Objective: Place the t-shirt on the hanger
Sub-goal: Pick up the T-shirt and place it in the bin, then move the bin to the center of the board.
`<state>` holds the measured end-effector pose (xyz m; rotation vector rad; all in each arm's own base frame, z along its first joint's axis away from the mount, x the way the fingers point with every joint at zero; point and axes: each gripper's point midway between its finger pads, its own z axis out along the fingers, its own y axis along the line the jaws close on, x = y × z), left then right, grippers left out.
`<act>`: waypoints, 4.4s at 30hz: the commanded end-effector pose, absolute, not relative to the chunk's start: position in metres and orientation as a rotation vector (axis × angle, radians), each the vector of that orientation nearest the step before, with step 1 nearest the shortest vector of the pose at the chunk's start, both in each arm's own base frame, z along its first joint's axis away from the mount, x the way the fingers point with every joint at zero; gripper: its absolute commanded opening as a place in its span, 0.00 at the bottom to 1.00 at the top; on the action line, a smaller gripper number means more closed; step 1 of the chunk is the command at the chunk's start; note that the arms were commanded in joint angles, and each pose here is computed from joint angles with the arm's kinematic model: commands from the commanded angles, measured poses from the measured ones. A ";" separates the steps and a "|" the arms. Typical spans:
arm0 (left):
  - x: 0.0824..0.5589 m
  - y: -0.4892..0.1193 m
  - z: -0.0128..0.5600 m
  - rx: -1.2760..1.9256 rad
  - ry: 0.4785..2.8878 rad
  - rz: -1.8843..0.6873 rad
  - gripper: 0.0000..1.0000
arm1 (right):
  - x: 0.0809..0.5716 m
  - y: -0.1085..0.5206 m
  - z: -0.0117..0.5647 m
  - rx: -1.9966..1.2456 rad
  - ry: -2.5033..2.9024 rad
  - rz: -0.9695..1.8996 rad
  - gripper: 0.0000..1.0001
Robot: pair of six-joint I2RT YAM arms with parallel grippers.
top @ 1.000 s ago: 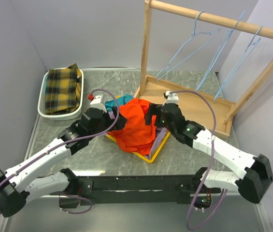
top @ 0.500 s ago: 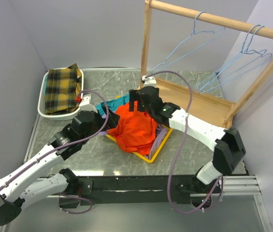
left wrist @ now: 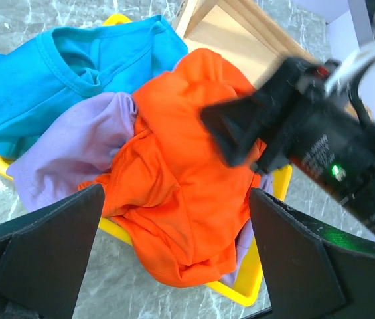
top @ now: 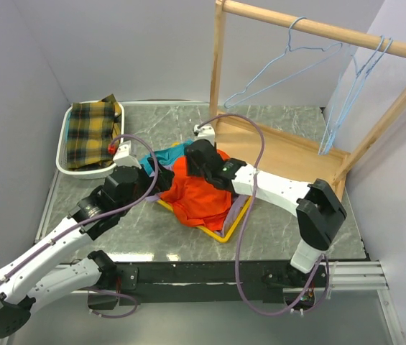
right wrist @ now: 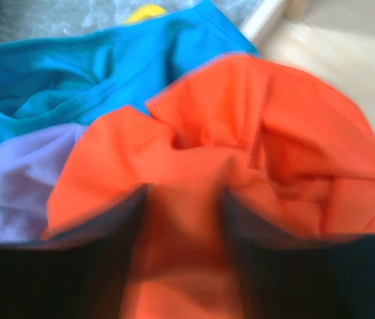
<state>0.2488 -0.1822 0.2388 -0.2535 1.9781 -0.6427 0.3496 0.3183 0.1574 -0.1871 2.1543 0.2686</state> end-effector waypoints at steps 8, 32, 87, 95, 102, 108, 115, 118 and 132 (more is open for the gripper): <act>0.251 -0.186 0.245 -0.250 1.953 -0.679 0.96 | 0.328 0.292 0.228 -0.031 1.987 0.332 0.00; 0.278 -0.202 0.269 -0.375 1.937 -0.739 0.96 | 0.248 0.212 0.360 0.130 1.764 0.593 0.00; 0.205 0.047 0.082 -1.627 1.718 0.202 0.96 | 0.256 0.210 0.452 0.072 1.654 0.556 0.00; 0.245 0.016 0.160 -1.235 1.868 -0.003 0.96 | 0.245 0.205 0.470 0.049 1.641 0.601 0.00; 0.262 -0.079 0.213 -0.817 1.978 -0.186 0.96 | 0.234 0.190 0.475 0.062 1.640 0.612 0.00; 0.268 -0.176 0.225 -0.497 2.097 -0.220 0.96 | 0.223 0.165 0.474 0.087 1.647 0.587 0.00; 0.273 -0.282 0.207 -0.273 2.215 -0.393 0.96 | 0.209 0.139 0.485 0.104 1.638 0.572 0.00; 0.272 -0.312 0.196 -0.228 2.252 -0.439 0.96 | 0.204 0.135 0.493 0.097 1.628 0.585 0.00; 0.270 -0.405 0.136 -0.097 2.399 -0.636 0.96 | 0.214 0.175 0.460 -0.003 1.729 0.601 0.00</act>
